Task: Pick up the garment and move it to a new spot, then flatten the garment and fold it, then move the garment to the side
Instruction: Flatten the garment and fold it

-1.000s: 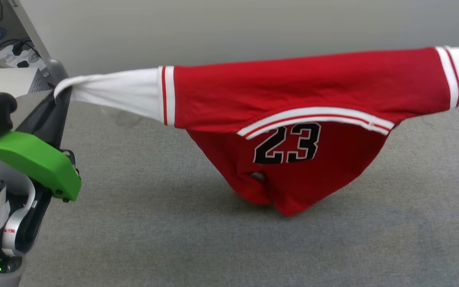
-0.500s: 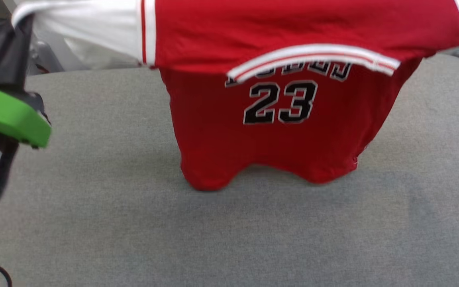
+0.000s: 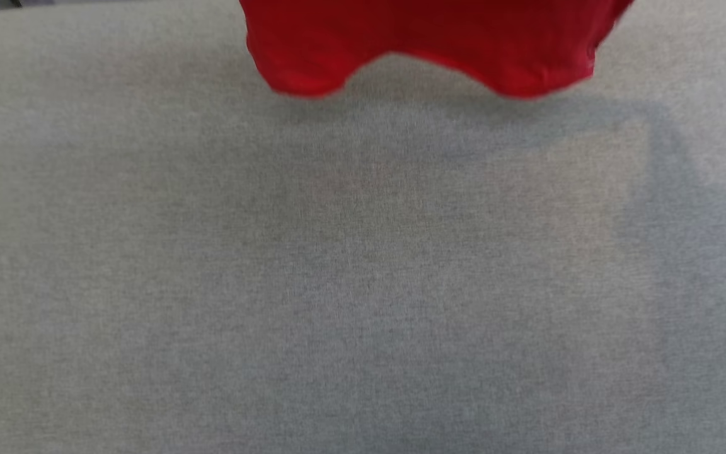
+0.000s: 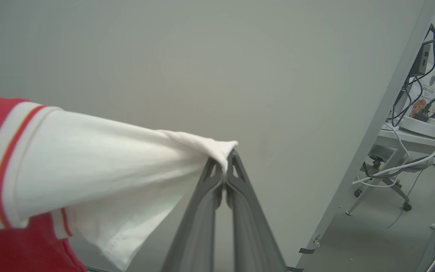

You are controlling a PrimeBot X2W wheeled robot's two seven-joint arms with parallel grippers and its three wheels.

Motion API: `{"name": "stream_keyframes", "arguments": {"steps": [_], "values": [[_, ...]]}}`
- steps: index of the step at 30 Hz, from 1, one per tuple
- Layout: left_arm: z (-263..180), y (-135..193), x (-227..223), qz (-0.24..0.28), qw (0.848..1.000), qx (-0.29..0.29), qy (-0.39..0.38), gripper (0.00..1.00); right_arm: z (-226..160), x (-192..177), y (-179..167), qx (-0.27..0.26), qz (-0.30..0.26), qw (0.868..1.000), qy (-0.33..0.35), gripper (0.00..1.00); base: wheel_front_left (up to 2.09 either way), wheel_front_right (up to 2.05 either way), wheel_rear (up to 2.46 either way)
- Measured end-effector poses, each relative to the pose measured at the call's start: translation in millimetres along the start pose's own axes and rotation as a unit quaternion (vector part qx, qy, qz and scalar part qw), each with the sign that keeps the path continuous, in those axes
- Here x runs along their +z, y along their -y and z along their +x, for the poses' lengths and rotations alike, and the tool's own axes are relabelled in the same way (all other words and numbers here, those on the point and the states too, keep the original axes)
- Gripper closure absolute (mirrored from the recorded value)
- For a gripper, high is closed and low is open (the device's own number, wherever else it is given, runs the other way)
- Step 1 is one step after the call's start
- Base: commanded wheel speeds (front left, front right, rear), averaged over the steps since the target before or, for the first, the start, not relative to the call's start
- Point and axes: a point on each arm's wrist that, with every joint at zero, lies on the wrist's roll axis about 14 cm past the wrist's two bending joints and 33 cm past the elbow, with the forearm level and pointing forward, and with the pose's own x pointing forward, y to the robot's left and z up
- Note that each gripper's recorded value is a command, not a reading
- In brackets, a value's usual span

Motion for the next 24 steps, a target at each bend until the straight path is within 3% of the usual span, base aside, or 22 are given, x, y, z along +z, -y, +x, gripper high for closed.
{"name": "stream_keyframes", "arguments": {"steps": [14, 20, 24], "values": [[95, -10, -104, -0.033, 0.999, 0.032, -0.002, 1.0, 107, -64, -24, -0.019, 0.001, 0.998, 0.055, 1.0, 0.0, 0.0, 0.0], [102, -7, -169, -0.039, 0.998, 0.041, -0.025, 1.0, 129, -144, -43, -0.015, 0.02, 1.0, 0.018, 1.0, 0.0, 0.0, 0.0], [93, -6, -195, -0.038, 0.997, 0.04, -0.044, 1.0, 133, -175, -60, -0.004, 0.035, 0.999, -0.002, 1.0, 0.0, 0.0, 0.0]]}}
